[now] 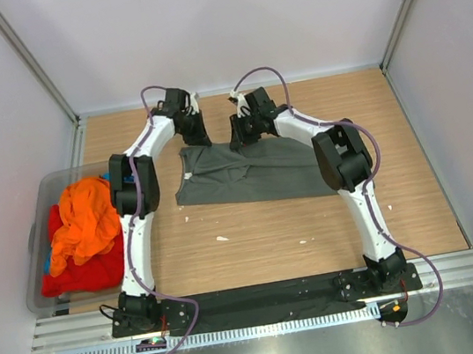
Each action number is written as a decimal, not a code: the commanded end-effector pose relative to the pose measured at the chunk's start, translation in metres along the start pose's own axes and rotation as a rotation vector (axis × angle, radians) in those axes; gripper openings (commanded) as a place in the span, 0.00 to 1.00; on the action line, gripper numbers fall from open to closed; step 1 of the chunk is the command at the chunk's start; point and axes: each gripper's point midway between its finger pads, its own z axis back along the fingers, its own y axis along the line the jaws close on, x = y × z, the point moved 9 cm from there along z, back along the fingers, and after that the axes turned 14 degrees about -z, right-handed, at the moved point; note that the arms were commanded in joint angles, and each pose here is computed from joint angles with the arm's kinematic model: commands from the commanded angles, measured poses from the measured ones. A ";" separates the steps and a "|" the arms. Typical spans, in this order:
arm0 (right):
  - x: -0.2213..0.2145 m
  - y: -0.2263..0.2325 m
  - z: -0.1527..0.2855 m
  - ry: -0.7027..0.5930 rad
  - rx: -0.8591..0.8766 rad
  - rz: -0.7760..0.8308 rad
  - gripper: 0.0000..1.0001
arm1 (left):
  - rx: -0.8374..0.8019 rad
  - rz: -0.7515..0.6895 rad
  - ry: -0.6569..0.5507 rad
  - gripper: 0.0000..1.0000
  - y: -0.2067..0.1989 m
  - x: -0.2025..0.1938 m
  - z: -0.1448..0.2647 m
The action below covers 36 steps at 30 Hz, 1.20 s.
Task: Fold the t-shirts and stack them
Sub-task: Fold the tshirt
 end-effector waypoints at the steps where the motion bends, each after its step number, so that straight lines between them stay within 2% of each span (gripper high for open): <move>1: 0.034 0.037 0.041 -0.162 0.035 0.074 0.29 | -0.039 -0.070 -0.128 0.02 -0.024 0.028 0.037; 3: 0.035 0.043 0.051 -0.178 0.033 0.077 0.29 | -0.044 -0.082 -0.125 0.04 -0.025 0.023 0.037; 5: 0.033 0.043 0.055 -0.184 0.023 0.068 0.29 | -0.052 -0.088 -0.121 0.16 -0.028 0.020 0.041; 7: 0.034 0.046 0.062 -0.198 0.028 0.070 0.29 | -0.068 -0.090 -0.106 0.21 -0.030 0.015 0.040; 9: 0.028 0.044 0.063 -0.187 0.018 0.060 0.29 | -0.076 -0.093 -0.098 0.19 -0.032 0.012 0.040; 13: 0.023 0.044 0.069 -0.185 0.012 0.047 0.29 | -0.090 -0.108 -0.095 0.00 -0.037 0.010 0.042; 22: 0.018 0.047 0.085 -0.212 -0.021 0.027 0.29 | -0.104 -0.155 -0.095 0.00 -0.047 -0.002 0.065; 36: 0.006 0.044 0.097 -0.225 -0.059 -0.014 0.29 | -0.211 -0.214 -0.051 0.01 -0.065 -0.044 0.085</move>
